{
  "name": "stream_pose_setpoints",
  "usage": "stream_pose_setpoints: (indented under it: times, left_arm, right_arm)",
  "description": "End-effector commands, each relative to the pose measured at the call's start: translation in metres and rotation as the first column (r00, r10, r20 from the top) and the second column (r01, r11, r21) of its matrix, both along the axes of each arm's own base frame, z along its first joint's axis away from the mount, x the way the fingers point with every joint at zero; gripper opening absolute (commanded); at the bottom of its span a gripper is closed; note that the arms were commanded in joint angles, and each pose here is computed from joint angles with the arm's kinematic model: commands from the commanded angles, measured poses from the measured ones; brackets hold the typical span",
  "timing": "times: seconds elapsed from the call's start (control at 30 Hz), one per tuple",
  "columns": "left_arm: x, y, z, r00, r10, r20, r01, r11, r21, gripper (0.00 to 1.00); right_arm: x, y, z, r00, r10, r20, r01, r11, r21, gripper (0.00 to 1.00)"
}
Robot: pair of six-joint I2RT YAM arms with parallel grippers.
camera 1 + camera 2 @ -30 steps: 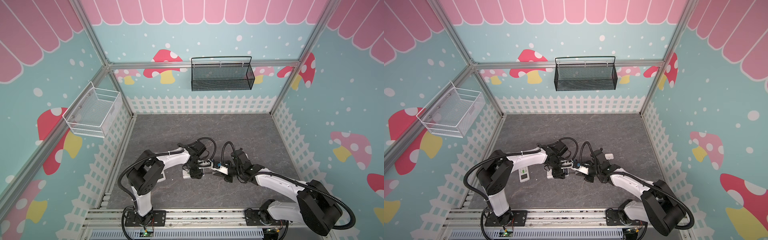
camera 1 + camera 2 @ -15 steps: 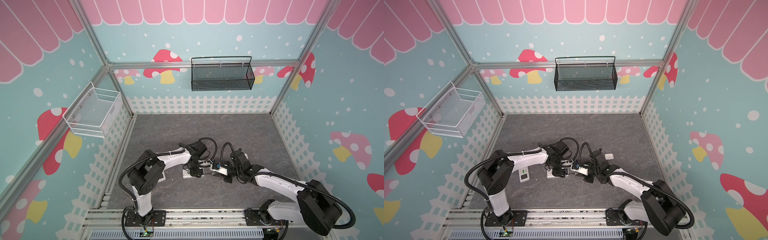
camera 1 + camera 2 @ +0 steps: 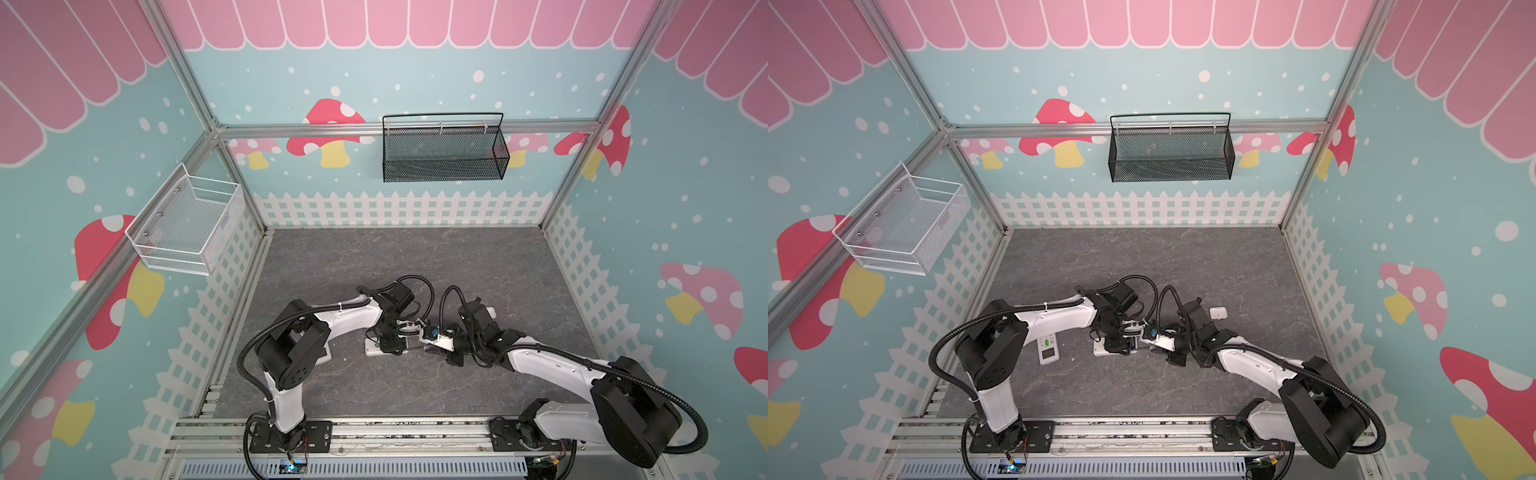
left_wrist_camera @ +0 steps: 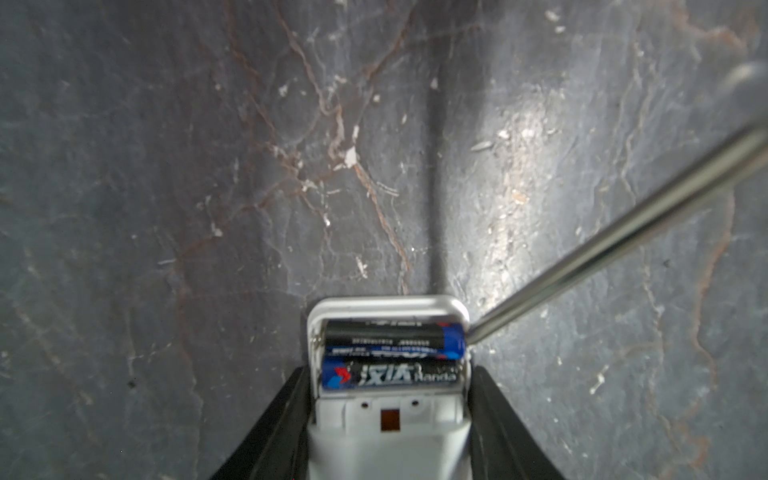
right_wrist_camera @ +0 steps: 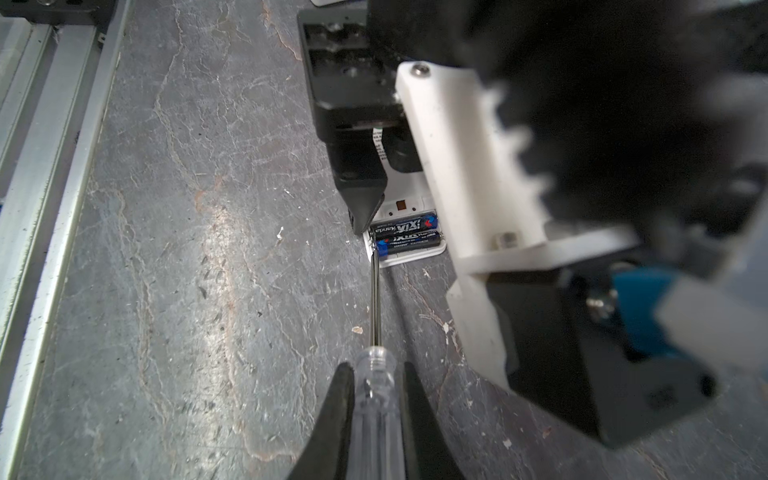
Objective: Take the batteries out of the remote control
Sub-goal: 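Bring the screwdriver tip with the right gripper to the battery compartment, then pry the outer blue battery out with the screwdriver tip using the right gripper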
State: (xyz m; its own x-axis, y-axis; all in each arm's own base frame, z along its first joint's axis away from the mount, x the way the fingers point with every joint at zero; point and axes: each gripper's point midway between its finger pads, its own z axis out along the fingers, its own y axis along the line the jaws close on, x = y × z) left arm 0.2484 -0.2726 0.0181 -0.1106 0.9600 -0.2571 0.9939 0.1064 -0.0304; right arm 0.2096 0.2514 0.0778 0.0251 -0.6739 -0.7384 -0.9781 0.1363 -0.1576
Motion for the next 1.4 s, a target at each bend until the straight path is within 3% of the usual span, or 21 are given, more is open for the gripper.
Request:
stream_pose_setpoints:
  times: [0.0,0.33,0.87,1.37]
  left_arm:
    - [-0.025,0.015,-0.030,0.994,-0.020,-0.110,0.030,0.996,0.083,0.35]
    - [-0.025,0.015,-0.029,0.994,-0.026,-0.109,0.035,0.996,0.080,0.33]
    - [-0.025,0.015,-0.028,0.994,-0.027,-0.107,0.036,0.997,0.075,0.33]
    - [-0.023,0.013,-0.025,0.995,-0.024,-0.098,0.031,0.997,0.069,0.35]
  right_arm:
    - [0.011,0.001,0.005,0.996,-0.025,0.091,0.025,1.000,-0.007,0.00]
    - [0.021,0.000,0.022,0.975,-0.073,0.212,0.069,0.997,0.022,0.00]
    - [0.022,-0.006,0.015,0.973,-0.081,0.216,0.087,0.996,-0.017,0.00]
    - [0.029,-0.024,-0.003,0.965,-0.133,0.227,0.164,0.979,-0.122,0.00]
